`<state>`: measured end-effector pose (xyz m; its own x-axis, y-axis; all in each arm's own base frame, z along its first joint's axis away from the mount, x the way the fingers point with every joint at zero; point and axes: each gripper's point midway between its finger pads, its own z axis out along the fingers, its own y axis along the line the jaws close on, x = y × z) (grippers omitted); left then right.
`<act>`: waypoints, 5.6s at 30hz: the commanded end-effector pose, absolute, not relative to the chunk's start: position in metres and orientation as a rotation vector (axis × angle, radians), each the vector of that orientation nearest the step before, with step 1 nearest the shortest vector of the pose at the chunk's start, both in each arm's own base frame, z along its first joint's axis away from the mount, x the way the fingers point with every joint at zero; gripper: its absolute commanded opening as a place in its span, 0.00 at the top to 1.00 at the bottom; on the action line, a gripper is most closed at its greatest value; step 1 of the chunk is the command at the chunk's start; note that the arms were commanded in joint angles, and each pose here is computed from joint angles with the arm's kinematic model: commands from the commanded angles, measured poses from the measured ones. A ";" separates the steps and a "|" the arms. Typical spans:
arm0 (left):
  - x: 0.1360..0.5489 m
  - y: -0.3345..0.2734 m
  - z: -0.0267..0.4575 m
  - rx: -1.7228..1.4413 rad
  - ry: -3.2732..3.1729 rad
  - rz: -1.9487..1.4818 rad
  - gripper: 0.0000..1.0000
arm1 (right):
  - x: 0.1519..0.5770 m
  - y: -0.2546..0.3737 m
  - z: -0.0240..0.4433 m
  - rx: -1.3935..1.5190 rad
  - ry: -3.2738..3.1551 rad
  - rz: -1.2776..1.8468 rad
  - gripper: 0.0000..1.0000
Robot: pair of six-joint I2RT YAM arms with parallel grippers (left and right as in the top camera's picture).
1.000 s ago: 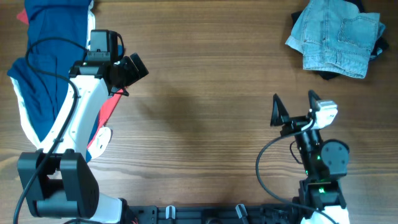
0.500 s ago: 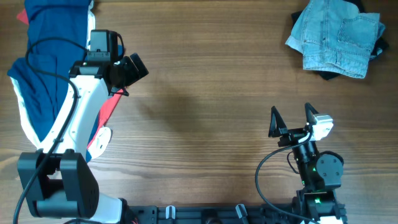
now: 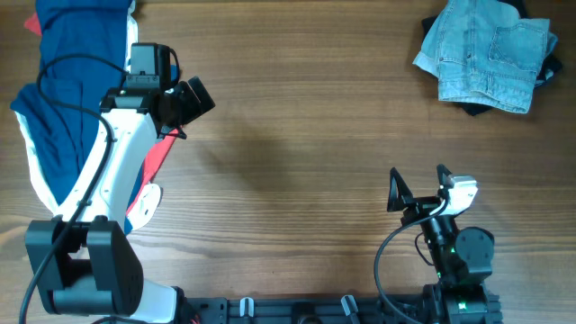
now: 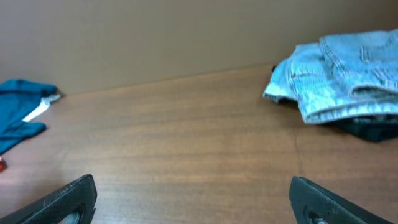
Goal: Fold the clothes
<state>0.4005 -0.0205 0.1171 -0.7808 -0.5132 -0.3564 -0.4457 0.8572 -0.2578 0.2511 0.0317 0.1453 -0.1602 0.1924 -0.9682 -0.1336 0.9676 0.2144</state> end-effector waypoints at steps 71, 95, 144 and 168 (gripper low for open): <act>0.289 0.053 0.242 -0.333 1.781 -0.055 0.00 | 0.245 0.029 0.175 0.050 1.575 0.282 0.00; 0.242 0.042 0.201 -0.283 1.591 -0.053 0.00 | 0.245 0.029 0.175 0.051 1.575 0.282 0.00; 0.242 0.043 0.158 -0.295 1.612 -0.048 0.00 | 0.245 0.029 0.175 0.051 1.575 0.282 0.00; 0.242 0.044 0.158 -0.295 1.612 -0.048 0.00 | 0.245 0.029 0.175 0.050 1.575 0.282 0.00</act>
